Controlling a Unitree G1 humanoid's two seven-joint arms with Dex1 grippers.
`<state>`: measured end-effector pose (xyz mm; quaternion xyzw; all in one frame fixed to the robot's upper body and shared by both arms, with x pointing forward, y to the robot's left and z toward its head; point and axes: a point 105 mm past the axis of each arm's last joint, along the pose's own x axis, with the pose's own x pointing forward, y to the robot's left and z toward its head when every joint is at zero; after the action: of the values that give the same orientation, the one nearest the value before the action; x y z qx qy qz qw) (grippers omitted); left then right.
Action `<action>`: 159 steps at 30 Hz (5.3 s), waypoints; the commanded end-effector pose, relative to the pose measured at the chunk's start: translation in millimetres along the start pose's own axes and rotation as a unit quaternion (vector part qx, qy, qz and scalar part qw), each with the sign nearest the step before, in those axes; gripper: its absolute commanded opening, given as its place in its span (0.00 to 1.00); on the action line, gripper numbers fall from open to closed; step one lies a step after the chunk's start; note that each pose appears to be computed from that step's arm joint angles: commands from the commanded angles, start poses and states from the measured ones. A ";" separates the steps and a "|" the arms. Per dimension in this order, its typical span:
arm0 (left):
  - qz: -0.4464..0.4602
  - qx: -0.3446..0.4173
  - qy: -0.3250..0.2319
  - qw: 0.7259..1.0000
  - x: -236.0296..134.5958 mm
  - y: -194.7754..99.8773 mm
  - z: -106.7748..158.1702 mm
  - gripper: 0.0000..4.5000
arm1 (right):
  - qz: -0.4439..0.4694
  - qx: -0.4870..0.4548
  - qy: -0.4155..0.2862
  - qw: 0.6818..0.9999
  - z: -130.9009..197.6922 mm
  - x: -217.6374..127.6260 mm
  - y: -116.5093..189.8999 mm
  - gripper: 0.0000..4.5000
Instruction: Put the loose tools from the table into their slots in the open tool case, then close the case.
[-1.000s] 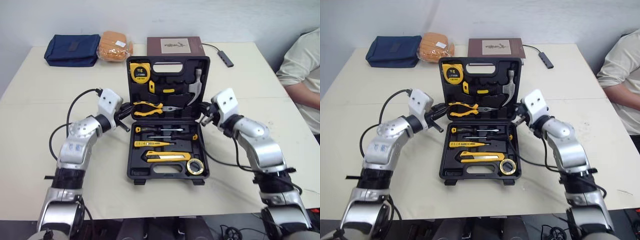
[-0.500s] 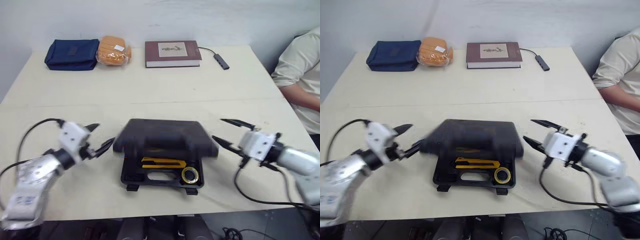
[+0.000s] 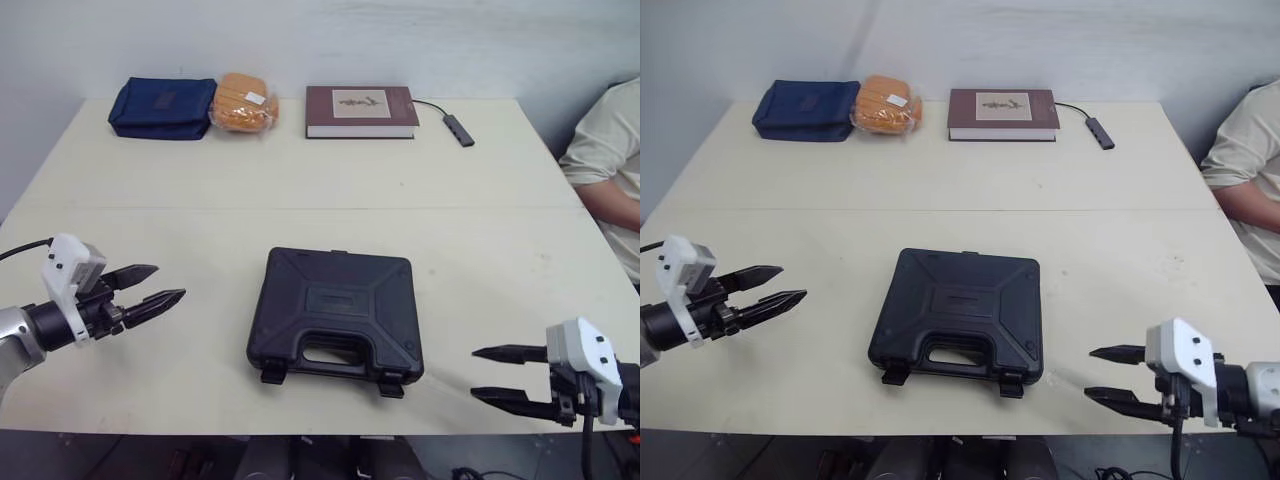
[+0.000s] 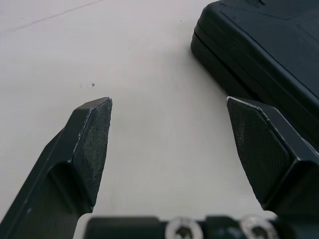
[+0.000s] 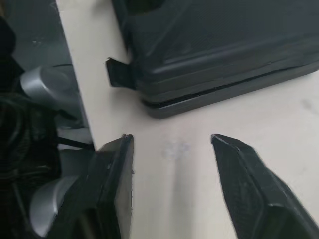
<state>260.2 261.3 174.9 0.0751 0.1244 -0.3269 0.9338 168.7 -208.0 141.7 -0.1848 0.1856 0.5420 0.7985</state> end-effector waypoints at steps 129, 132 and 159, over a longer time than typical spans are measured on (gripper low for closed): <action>-0.627 0.219 -0.040 0.747 134.7 -197.7 74.3 0.01 | -0.047 0.053 0.010 0.997 14.3 36.1 0.7 0.00; -0.650 0.230 -0.009 0.724 114.5 -205.4 56.7 0.01 | 0.007 0.064 0.009 0.998 14.3 50.2 21.3 0.00; -0.608 0.343 0.138 0.702 127.2 -204.7 -36.6 0.01 | 0.094 0.051 0.031 0.994 -0.4 83.0 47.7 0.00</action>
<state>220.3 21.3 126.7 0.3122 0.0752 -0.8464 0.4249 153.5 -129.8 92.1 -0.1401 0.2681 0.5921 0.7470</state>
